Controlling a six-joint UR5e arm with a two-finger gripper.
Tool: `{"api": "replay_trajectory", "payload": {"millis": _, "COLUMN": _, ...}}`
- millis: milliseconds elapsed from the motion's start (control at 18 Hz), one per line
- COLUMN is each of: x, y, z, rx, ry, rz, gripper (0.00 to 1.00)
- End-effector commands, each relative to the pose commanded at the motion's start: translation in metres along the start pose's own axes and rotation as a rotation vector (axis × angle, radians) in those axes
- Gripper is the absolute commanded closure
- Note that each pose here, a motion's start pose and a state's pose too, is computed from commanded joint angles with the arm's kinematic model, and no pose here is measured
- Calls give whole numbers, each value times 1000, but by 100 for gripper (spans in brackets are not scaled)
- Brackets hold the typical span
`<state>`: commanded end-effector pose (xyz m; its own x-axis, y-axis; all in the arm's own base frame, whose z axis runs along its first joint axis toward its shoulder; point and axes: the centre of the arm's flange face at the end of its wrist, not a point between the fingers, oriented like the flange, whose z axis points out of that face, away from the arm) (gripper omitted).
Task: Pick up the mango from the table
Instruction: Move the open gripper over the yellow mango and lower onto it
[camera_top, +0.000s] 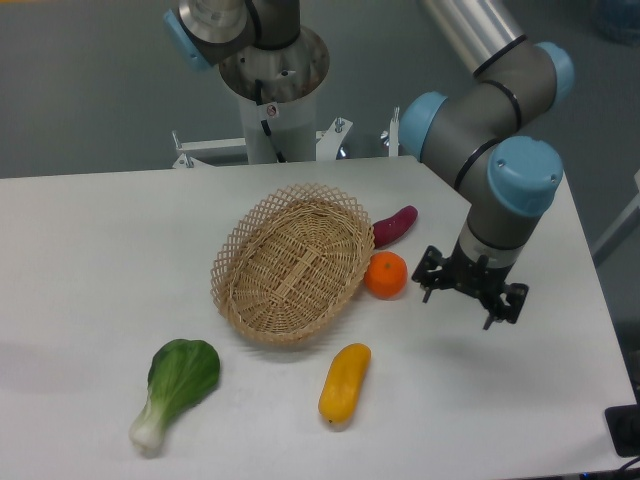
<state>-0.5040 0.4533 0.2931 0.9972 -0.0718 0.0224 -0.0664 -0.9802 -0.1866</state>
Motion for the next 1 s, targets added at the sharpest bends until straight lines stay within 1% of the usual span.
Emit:
{"api": "replay_trajectory", "payload": {"millis": 111, "x": 8, "y": -12, "z": 9, "rx": -5, "ry": 13, "rz": 18, "gripper": 0}}
{"api": "replay_trajectory", "payload": {"millis": 222, "x": 11, "y": -15, "z": 13, "rx": -8, "ry": 17, "rz": 6, "gripper": 0}}
{"api": "replay_trajectory", "payload": {"millis": 389, "x": 19, "y": -27, "z": 20, "rx": -10, "ry": 23, "rz": 22, "gripper": 0}}
{"api": "replay_trajectory", "payload": {"millis": 556, "x": 27, "y": -43, "z": 29, "rx": -6, "ry": 21, "rz": -10, "gripper": 0}}
{"api": "replay_trajectory", "payload": {"millis": 722, "x": 39, "y": -60, "z": 48, "rx": -9, "ry": 38, "rz": 7, "gripper": 0}}
{"api": "replay_trajectory", "payload": {"millis": 889, "x": 45, "y": -73, "z": 54, "rx": -7, "ry": 40, "rz": -14, "gripper": 0}}
{"api": "replay_trajectory", "payload": {"millis": 1000, "x": 53, "y": -89, "z": 64, "rx": -15, "ry": 45, "rz": -23, "gripper": 0}}
